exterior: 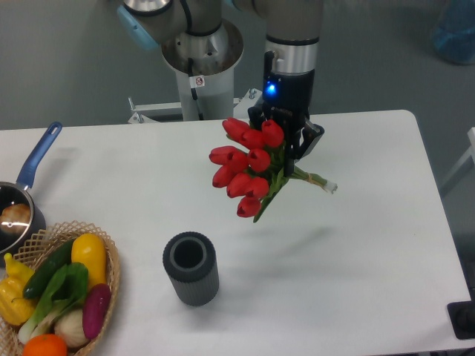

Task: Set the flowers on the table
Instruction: 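Lower the tulips, tilting the blooms down beside the grey vase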

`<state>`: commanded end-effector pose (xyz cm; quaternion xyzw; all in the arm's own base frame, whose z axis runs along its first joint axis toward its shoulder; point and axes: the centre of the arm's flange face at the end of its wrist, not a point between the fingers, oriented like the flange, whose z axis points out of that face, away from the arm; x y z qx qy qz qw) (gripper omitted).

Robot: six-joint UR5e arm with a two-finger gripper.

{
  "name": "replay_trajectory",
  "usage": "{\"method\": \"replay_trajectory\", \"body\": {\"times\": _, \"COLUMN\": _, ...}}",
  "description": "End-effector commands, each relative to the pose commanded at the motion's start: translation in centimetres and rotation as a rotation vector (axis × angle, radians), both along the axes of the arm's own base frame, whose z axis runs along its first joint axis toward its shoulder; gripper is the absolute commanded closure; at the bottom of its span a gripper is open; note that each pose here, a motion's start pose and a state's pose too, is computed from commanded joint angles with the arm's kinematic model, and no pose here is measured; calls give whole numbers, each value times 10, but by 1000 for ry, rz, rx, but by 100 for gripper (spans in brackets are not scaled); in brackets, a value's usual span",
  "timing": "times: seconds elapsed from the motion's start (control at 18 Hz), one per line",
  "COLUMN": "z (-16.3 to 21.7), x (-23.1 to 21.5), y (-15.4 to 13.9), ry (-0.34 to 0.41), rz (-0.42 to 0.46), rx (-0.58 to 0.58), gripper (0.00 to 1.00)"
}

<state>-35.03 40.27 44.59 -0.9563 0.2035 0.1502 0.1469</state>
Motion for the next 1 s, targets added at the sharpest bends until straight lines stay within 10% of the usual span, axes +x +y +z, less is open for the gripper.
{"method": "replay_trajectory", "body": {"times": 1.0, "z": -104, "x": 20, "y": 23, "ry": -161, "rz": -190, "rx": -239, "gripper": 60}}
